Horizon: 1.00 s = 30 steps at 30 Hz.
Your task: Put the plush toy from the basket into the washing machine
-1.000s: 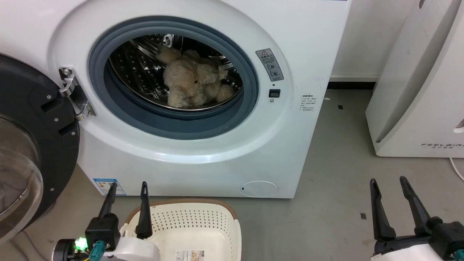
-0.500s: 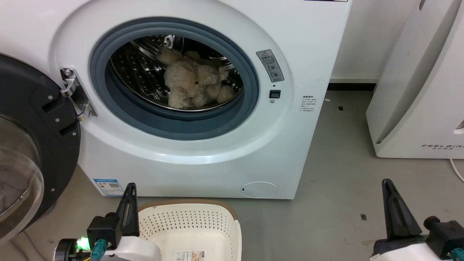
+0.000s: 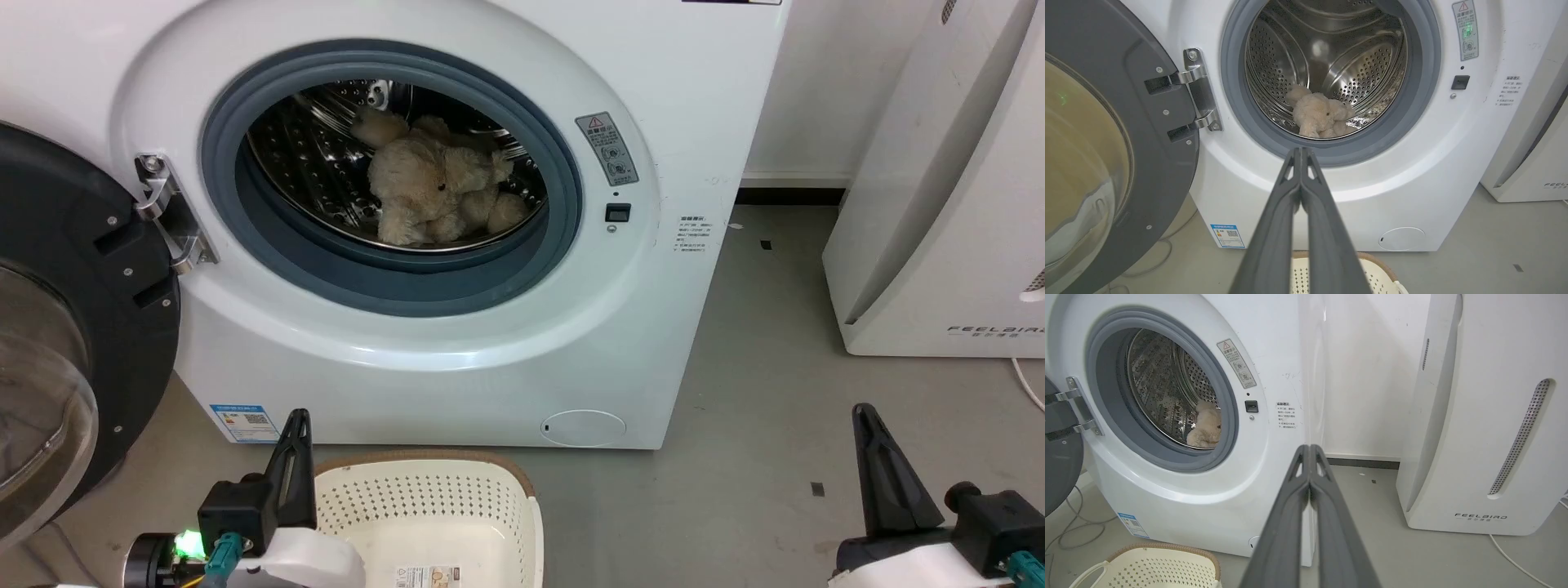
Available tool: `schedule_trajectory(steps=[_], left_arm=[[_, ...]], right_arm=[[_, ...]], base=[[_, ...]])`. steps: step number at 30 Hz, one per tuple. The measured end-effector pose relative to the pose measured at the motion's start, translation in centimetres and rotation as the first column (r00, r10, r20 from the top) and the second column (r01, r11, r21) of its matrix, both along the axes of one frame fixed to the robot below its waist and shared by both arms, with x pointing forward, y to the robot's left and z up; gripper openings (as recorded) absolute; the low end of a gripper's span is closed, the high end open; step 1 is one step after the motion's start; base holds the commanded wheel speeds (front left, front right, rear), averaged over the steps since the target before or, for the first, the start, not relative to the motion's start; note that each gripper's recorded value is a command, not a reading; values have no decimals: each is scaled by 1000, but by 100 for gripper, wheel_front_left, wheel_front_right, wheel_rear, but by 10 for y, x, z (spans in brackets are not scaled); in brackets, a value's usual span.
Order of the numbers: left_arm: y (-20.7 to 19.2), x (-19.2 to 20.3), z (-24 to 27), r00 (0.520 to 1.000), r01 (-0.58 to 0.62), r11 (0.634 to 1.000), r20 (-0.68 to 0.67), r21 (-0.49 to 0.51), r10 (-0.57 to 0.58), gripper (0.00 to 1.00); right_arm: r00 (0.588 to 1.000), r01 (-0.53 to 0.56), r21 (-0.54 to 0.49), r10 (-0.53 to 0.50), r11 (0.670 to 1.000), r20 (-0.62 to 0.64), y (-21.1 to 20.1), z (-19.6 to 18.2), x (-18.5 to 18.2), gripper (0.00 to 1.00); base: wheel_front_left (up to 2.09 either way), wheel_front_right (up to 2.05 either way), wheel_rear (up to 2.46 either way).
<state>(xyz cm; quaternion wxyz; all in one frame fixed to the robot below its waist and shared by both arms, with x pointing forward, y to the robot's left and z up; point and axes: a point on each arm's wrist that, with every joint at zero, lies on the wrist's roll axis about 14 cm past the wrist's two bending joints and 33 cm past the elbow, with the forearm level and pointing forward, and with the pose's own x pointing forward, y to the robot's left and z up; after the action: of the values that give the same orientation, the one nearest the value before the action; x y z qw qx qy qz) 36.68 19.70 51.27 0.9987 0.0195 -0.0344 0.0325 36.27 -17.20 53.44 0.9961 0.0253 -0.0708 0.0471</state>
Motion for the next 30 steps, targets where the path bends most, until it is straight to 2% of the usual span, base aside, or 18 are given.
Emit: schedule_trajectory(steps=[30], left_arm=[[-6,3,6,1000,23,1000,-19,3,-23,0]], right_arm=[[999,-13,-26,12,1000,-52,4,-5,2,0]], base=[[0,0,0]])
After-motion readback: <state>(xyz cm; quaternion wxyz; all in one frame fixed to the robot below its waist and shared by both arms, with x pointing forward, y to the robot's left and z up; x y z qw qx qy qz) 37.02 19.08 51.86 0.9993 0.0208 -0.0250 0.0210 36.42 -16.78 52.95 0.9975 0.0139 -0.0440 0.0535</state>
